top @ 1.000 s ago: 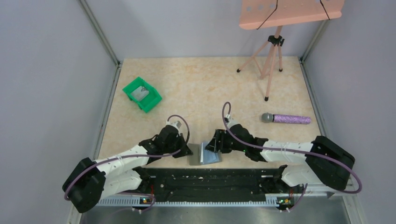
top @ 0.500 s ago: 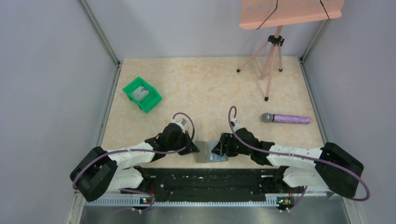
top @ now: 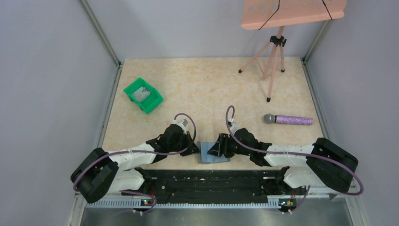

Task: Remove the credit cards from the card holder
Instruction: Remove the credit card from the card holder.

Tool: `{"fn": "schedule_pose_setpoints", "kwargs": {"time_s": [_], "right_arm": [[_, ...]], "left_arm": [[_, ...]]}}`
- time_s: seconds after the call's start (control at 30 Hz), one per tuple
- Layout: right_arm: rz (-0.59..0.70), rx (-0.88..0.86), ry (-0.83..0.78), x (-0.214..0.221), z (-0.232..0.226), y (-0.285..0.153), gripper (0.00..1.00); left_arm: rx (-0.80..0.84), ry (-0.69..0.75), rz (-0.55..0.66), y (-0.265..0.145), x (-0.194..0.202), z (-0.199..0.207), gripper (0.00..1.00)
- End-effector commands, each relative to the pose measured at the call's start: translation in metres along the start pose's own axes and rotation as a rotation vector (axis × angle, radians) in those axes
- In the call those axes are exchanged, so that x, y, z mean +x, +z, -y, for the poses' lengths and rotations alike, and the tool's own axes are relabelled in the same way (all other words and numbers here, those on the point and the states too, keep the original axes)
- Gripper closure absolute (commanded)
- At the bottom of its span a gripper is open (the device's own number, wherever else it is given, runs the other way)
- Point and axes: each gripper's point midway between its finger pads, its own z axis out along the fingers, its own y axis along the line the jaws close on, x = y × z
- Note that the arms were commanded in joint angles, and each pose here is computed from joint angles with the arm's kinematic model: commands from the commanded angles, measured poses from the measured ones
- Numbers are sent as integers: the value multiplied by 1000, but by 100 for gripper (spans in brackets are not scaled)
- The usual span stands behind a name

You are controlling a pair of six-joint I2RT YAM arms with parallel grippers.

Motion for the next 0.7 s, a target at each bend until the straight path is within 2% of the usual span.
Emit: {"fn": "schedule_pose_setpoints", "kwargs": {"time_s": [0.0,0.33,0.5,0.67], "right_arm": [[42,-105,-9,-17,-28,7,42],[63,-232,-33,-23,-51,13,42],[56,-172,-26,-19,-35,20,46],[43,-198,-22,-14,-33,24,53]], "left_arm": [[43,21,27,2,-8,11,100],[42,20,27,2,-7,10,100],[21,24,41,-1,-9,7,100],[12,17,49,-4,-12,8,89]]}}
